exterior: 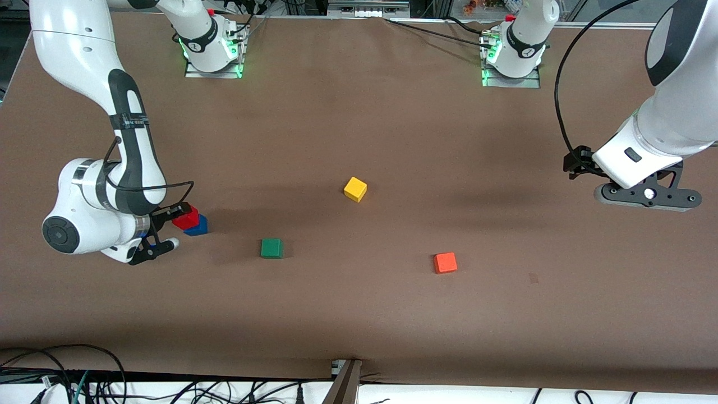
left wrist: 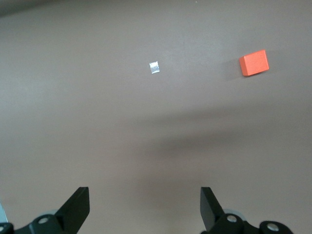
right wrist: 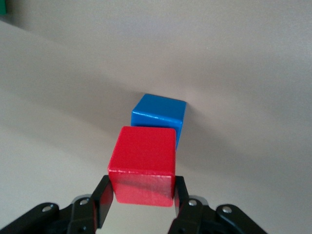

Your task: Pass red block to right arm, stack on blue

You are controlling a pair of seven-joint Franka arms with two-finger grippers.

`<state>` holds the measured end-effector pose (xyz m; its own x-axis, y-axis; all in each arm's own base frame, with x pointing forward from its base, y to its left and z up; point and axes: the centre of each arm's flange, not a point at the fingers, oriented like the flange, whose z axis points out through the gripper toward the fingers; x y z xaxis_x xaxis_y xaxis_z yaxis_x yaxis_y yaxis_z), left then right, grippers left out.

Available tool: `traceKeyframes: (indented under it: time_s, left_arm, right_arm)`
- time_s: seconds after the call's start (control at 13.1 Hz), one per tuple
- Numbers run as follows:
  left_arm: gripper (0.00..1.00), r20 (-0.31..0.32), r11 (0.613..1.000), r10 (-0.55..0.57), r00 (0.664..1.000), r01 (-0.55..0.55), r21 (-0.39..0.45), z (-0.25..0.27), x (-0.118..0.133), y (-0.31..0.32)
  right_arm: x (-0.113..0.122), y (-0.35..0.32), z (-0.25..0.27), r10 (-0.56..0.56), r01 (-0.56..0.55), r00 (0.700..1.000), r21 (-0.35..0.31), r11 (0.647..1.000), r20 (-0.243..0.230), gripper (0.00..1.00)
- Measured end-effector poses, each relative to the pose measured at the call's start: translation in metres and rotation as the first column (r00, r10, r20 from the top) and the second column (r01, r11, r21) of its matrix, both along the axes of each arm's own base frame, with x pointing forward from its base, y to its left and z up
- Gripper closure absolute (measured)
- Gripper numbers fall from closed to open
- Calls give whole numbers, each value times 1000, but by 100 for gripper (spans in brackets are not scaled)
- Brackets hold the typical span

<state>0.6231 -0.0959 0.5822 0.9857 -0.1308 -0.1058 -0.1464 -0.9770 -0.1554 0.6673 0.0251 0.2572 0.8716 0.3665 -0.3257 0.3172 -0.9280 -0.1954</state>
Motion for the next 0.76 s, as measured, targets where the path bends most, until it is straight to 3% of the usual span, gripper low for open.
traceKeyframes:
  time_s: [0.76]
  left_arm:
    - [0,39,999,39,998,-39,-8,19,-5,19]
  right_arm:
    - [3,0,-2,-1,1,1000,-3,1000,18,42]
